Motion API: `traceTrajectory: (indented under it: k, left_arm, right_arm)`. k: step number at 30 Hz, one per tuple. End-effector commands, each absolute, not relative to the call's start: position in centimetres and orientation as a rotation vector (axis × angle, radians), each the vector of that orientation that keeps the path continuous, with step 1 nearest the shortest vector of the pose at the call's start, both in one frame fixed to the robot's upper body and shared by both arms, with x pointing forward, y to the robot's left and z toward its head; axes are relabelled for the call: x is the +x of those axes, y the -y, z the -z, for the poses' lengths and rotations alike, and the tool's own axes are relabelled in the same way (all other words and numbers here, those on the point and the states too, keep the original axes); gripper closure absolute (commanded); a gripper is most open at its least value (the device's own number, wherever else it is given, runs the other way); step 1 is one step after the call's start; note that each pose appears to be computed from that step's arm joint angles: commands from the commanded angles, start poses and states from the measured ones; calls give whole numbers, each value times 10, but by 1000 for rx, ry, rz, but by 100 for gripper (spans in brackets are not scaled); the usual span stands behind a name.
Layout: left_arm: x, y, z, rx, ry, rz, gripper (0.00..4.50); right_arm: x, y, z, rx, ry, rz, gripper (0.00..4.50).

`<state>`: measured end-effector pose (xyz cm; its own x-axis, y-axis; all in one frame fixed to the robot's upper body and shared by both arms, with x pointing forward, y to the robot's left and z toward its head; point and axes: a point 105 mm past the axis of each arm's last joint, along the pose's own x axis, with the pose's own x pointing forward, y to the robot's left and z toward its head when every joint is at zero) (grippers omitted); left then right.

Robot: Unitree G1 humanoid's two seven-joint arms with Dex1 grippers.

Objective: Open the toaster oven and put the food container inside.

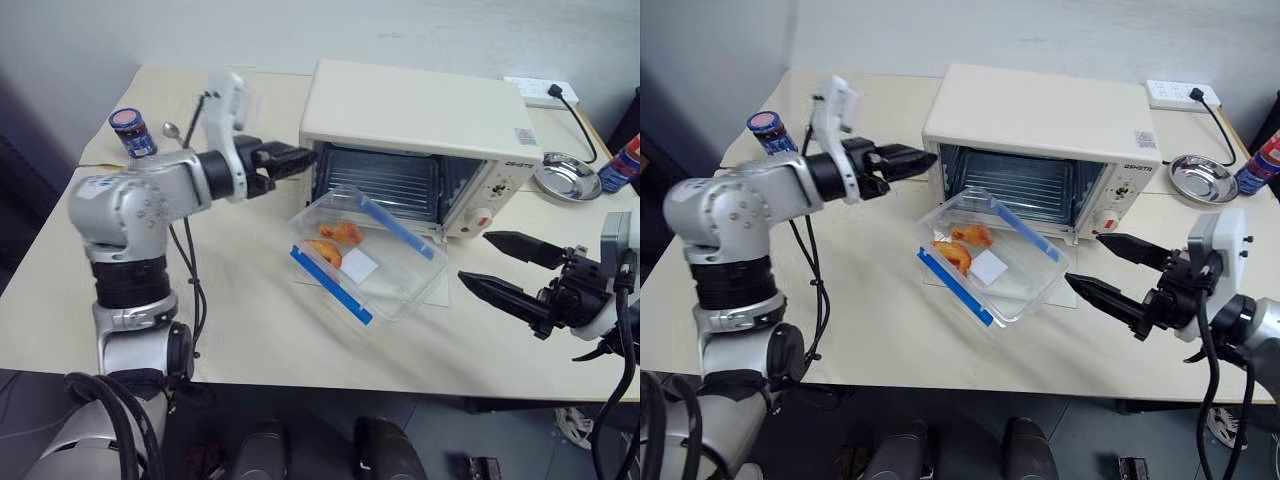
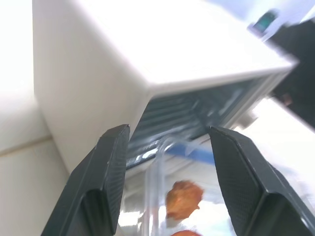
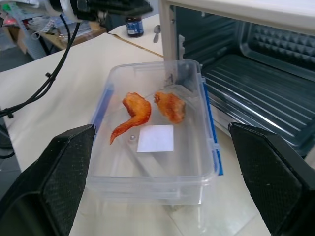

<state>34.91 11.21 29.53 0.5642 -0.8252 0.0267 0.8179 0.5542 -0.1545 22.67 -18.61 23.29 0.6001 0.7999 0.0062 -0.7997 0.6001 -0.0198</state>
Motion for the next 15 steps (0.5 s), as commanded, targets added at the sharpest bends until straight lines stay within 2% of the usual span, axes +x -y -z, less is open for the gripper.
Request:
traceTrajectory:
  k: [1,6,7,11,15]
  left_arm:
    - [304,-120,-301,-97,18,1271,289]
    - [286,-124,-269,-12,-113,1401,439]
    - [282,-124,-260,32,-138,1429,450]
    - [276,-124,-232,171,-217,1490,450]
    - [290,-123,-208,274,-270,1456,450]
  right_arm:
    - [211,160,-240,-5,12,-1064,120]
    - [196,140,-231,41,-36,-1157,283]
    - [191,135,-227,37,-53,-1180,316]
    - [180,122,-212,55,-117,-1216,445]
    - [183,112,-180,-8,-219,-1175,448]
